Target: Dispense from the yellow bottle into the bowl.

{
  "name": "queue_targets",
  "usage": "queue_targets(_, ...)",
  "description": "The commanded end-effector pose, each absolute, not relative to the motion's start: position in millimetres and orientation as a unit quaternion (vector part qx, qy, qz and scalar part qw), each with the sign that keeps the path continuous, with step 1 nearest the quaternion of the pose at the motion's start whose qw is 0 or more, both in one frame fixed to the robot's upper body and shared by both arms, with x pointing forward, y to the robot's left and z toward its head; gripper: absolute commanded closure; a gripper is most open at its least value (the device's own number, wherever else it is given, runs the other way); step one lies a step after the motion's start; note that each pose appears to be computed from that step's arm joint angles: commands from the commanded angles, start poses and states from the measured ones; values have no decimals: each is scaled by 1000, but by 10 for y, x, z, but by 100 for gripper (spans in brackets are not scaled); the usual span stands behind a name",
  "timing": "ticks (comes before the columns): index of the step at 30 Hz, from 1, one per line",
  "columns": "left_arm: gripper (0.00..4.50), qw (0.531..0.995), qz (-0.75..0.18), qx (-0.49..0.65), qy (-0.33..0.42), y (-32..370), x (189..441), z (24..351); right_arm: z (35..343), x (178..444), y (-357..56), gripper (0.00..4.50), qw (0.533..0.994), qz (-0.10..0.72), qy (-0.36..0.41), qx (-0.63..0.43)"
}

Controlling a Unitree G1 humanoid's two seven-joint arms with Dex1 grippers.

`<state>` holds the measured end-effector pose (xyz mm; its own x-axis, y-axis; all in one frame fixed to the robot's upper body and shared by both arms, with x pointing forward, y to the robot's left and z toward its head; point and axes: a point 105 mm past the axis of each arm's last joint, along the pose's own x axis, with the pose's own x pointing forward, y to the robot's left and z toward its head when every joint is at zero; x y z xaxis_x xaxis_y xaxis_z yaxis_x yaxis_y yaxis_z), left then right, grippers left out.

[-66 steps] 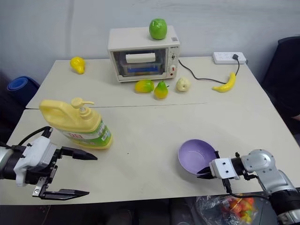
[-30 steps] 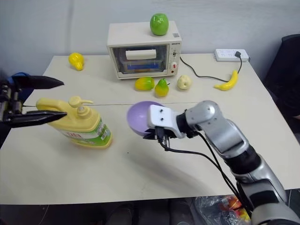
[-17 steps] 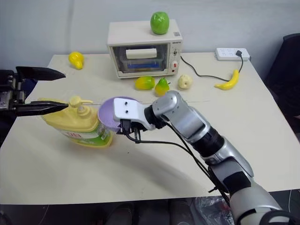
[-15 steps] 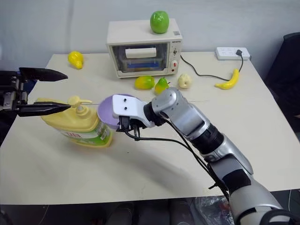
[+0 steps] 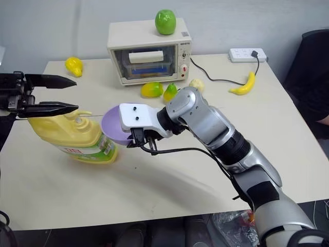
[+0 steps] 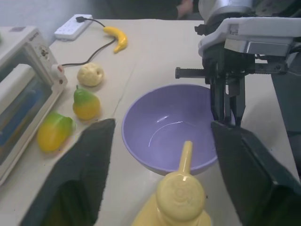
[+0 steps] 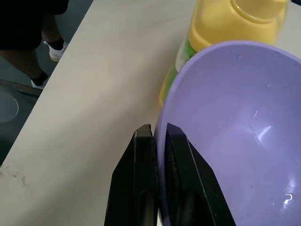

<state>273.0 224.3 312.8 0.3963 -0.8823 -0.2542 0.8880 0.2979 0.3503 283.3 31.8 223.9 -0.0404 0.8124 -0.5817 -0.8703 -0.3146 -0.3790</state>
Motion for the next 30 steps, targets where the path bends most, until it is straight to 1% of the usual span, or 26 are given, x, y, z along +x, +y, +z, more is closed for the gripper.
queue_targets(1, 238, 802, -543, 247, 17, 2329, 2679, 3138, 2372, 2752, 362, 450, 569, 726, 5, -385)
queue_targets(2, 276, 802, -542, 250, 19, 2343, 2678, 3134, 2380, 2749, 365, 450, 567, 727, 3, -386)
queue_targets(3, 302, 801, -542, 254, 23, 2358, 2672, 3126, 2390, 2735, 372, 450, 564, 730, 1, -386)
queue_targets(6, 398, 798, -541, 265, 30, 2384, 2675, 3103, 2432, 2697, 434, 450, 556, 738, -5, -382)
queue_targets(8, 447, 799, -536, 271, 28, 2379, 2701, 3107, 2458, 2691, 502, 450, 556, 740, -10, -378)
queue_targets(15, 447, 798, -533, 279, 22, 2344, 2737, 3103, 2526, 2697, 636, 450, 559, 741, -21, -371)
queue_targets(21, 447, 800, -534, 274, 21, 2351, 2722, 3107, 2550, 2714, 644, 450, 562, 738, -26, -374)
queue_targets(27, 447, 792, -535, 289, 43, 2388, 2710, 3002, 2569, 2725, 644, 450, 561, 736, -29, -378)
queue_targets(30, 447, 803, -528, 276, 19, 2408, 2725, 3146, 2573, 2736, 638, 450, 561, 735, -30, -381)
